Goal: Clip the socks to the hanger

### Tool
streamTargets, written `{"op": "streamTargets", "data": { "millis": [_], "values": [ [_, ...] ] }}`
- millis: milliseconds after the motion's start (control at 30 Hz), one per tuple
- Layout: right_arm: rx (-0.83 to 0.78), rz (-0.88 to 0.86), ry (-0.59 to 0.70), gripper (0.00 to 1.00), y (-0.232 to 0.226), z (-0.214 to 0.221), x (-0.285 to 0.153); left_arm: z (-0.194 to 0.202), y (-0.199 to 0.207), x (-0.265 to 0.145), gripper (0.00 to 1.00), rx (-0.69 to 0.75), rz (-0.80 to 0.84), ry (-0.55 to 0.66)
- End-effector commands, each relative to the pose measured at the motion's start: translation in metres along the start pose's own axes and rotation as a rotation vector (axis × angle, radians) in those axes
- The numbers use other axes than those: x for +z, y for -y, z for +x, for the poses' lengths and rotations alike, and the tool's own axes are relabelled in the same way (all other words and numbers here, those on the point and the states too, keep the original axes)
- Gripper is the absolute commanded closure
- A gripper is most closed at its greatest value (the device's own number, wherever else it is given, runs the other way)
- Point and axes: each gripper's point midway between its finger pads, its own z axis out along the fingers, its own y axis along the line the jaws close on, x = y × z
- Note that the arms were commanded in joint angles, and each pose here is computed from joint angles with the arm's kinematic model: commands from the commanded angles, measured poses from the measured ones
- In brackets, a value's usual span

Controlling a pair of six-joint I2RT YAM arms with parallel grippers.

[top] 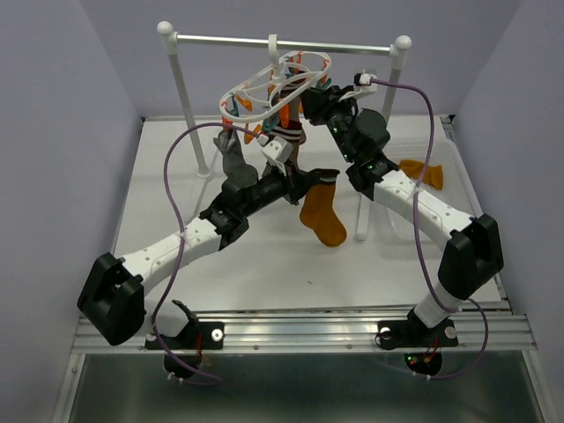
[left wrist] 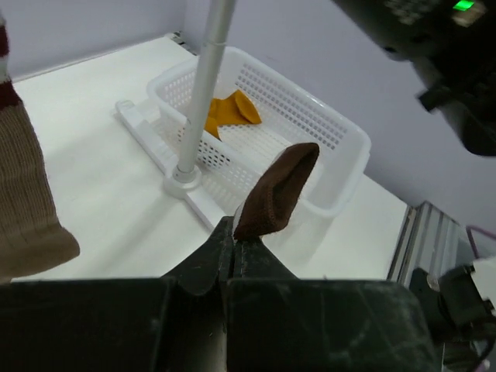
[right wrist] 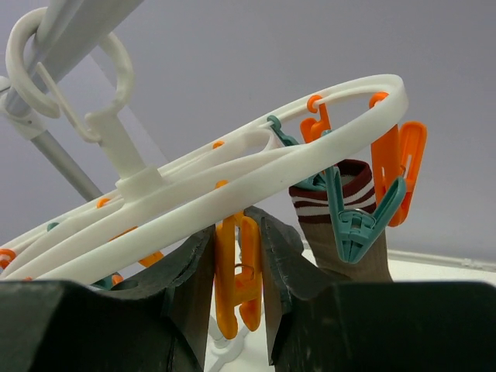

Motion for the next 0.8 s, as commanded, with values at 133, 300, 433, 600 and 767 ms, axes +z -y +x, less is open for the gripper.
{"op": "streamTargets", "data": {
  "millis": [133,300,433,600,767],
  "values": [
    [0.056,-0.022,0.075,0.99,-0.020,-0.046,-0.013,-0.084,-0.032,0.023,1.00,-0.172,-0.233,0.356],
    [0.052,-0.030,0.068,0.99,-0.020,-0.046,-0.021,-0.106,-0.040,0.019,1.00,-0.161,-0.280,0.447],
    [0.034,-0.066,0.055,0.99,-0.026,-0.045,-0.024,-0.118,-0.042,0.015,1.00,-0.116,-0.300,0.463],
    [0.018,-0.123,0.031,0.99,-0.032,-0.033,-0.026,-0.121,-0.054,0.008,1.00,-0.138,-0.317,0.448],
    [-0.005,-0.205,0.018,0.99,-0.043,-0.026,-0.030,-0.125,-0.067,0.004,1.00,-0.160,-0.308,0.388]
  ]
}}
